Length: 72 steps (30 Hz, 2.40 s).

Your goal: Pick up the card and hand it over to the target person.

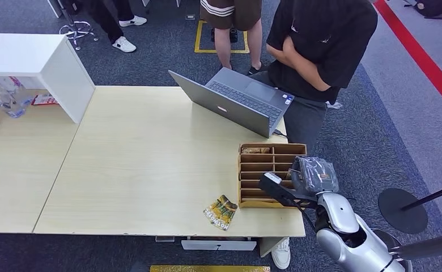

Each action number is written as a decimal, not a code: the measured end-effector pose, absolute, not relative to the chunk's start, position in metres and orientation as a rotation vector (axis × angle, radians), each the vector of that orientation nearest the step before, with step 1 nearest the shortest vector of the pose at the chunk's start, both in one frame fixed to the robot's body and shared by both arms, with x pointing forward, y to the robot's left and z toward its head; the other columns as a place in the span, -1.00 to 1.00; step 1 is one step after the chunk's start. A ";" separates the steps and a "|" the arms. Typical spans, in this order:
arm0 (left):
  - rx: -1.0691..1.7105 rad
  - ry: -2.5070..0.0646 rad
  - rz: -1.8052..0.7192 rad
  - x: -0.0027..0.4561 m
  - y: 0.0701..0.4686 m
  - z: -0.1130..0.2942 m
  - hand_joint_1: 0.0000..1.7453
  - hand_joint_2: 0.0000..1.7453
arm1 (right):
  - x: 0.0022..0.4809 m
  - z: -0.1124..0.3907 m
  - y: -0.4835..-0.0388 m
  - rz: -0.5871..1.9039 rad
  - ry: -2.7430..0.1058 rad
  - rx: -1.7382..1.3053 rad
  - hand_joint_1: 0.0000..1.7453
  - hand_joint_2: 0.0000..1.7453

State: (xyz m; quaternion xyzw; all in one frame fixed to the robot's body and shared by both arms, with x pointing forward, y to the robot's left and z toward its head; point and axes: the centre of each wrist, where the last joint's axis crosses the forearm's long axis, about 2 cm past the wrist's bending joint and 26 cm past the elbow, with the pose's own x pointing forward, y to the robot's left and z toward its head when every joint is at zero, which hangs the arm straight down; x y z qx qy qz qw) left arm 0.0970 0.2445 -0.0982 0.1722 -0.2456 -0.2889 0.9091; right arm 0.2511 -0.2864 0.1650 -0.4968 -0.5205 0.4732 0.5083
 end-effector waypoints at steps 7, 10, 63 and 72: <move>0.353 -0.509 -0.589 0.096 0.245 -0.099 -1.00 -1.00 | 0.246 0.199 -0.281 1.198 -1.355 -1.221 0.78 1.00; 0.351 -0.510 -0.585 0.096 0.245 -0.099 -1.00 -1.00 | 0.244 0.213 -0.278 1.242 -1.389 -1.213 0.75 1.00; 0.345 -0.538 -0.659 0.114 0.238 -0.094 -1.00 -1.00 | 0.300 0.240 -0.362 0.681 -1.468 -1.648 0.70 1.00; 0.344 -0.539 -0.663 0.114 0.238 -0.094 -1.00 -1.00 | 0.301 0.237 -0.364 0.697 -1.446 -1.667 0.70 1.00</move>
